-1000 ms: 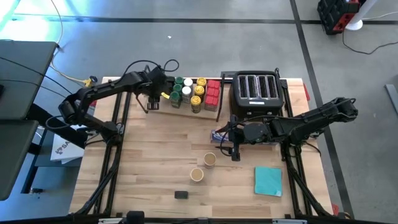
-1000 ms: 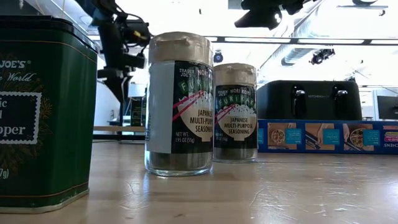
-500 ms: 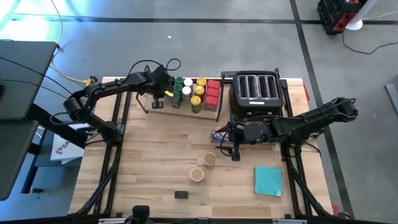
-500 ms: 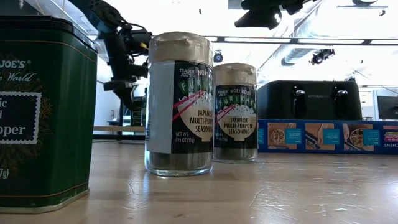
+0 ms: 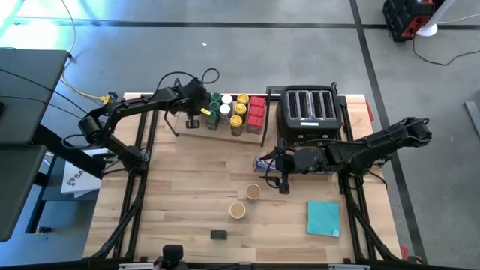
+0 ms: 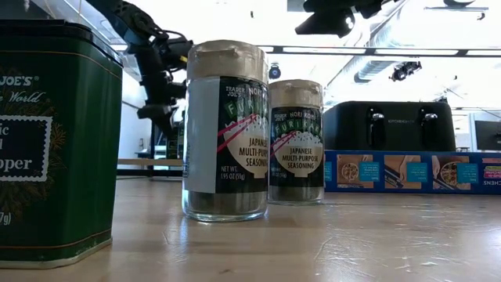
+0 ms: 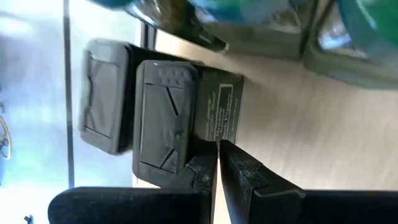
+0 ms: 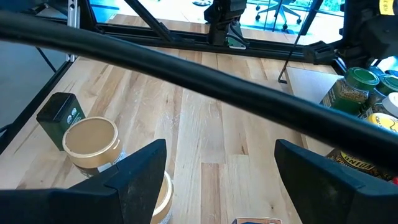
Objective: Shelf spices
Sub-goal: Put the top black seasoning can on the shelf aligned with the other black seasoning cans
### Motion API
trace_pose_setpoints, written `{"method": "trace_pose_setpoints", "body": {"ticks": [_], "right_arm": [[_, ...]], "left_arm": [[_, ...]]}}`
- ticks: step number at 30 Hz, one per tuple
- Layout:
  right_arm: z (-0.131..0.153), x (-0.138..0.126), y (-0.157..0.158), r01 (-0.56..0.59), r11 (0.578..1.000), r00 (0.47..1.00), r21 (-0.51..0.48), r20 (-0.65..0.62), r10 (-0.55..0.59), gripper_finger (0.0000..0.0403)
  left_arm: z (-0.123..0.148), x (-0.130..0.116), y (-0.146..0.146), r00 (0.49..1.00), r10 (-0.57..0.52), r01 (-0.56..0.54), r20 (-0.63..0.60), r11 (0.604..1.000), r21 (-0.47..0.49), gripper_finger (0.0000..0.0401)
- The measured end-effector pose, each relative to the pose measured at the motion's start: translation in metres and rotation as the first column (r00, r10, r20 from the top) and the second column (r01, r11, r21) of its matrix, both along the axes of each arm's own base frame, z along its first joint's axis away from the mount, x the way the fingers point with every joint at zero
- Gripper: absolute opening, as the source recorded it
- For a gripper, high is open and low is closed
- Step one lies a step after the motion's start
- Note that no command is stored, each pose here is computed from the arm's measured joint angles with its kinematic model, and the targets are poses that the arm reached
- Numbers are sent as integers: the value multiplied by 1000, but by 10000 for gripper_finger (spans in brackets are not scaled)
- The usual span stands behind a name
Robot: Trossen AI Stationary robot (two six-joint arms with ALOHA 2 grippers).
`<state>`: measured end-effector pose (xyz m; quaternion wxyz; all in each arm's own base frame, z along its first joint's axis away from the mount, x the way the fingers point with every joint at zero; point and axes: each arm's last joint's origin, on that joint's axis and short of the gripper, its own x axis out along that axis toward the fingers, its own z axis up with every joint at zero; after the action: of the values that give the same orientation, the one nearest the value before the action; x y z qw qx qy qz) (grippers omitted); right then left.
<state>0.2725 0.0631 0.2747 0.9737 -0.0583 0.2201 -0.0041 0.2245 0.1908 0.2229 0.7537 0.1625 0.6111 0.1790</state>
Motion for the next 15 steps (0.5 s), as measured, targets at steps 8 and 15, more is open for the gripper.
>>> {"method": "trace_pose_setpoints", "body": {"ticks": [8,15], "right_arm": [[0,0,0,0,1000,1000,0,0,0,296],[0,0,0,0,1000,1000,0,-1,0,296]], "left_arm": [[2,3,2,999,-2,1,32,1000,27,15],[10,3,-16,996,46,-36,-74,992,124,15]]}}
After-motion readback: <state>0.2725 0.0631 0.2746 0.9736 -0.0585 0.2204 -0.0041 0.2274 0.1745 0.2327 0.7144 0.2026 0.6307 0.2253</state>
